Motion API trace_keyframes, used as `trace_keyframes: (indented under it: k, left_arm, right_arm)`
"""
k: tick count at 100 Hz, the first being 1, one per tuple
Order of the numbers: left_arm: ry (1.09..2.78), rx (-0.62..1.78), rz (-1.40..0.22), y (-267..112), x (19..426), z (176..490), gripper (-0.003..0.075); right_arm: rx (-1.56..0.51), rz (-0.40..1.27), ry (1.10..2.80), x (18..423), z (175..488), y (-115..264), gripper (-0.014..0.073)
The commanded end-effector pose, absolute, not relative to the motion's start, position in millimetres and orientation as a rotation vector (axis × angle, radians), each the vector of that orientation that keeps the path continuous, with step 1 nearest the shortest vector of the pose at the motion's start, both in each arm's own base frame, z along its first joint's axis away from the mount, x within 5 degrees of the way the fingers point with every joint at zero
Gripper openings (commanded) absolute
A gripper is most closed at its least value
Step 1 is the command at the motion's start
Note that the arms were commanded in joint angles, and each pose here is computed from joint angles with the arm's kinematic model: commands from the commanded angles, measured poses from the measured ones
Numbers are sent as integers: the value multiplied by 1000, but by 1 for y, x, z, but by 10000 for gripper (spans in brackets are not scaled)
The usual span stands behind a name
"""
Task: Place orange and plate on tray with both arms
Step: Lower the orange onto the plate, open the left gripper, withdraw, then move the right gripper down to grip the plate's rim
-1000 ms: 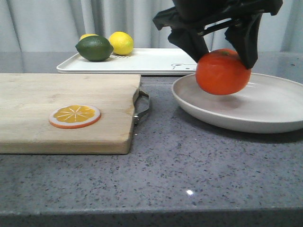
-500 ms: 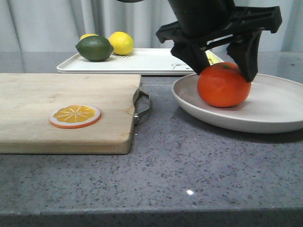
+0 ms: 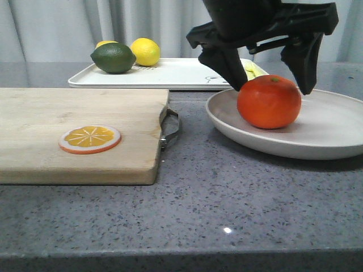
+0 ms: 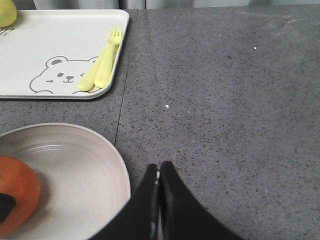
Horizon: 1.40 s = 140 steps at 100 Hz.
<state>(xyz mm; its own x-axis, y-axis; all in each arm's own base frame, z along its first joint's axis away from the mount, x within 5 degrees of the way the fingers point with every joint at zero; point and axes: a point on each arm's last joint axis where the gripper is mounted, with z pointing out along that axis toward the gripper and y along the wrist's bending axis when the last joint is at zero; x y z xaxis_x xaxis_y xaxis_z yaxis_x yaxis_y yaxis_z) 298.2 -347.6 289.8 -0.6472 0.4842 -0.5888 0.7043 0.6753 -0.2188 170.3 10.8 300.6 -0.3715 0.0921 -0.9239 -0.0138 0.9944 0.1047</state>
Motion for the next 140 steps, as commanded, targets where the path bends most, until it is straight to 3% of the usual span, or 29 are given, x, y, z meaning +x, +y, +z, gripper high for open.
trace_keyframes:
  k: [1, 19, 48, 67, 108, 115, 134, 140]
  left_arm:
    - [2246, 865, -689, -339, 287, 345, 608]
    - [2178, 859, -679, -324, 277, 375, 565]
    - [2169, 848, -636, -292, 265, 401, 155]
    - [2156, 786, -608, -257, 256, 410, -17]
    - [2084, 645, -573, -170, 200, 409, -18]
    - [2058, 616, -569, -156, 189, 405, -18]
    - [1979, 538, -561, -119, 155, 392, -19]
    - [1973, 510, -564, -109, 146, 388, -19]
  right_arm:
    - [49, 121, 1837, 174, 319, 11, -57]
    - [49, 121, 1838, 174, 319, 11, -57]
    - [47, 123, 1830, 174, 319, 11, -57]
    - [38, 127, 1877, 173, 316, 14, -57]
    - [54, 89, 2138, 192, 330, 14, -43]
    - [53, 77, 2195, 200, 331, 15, 14]
    - [79, 93, 2316, 226, 331, 18, 312]
    - [90, 105, 2355, 234, 329, 20, 350]
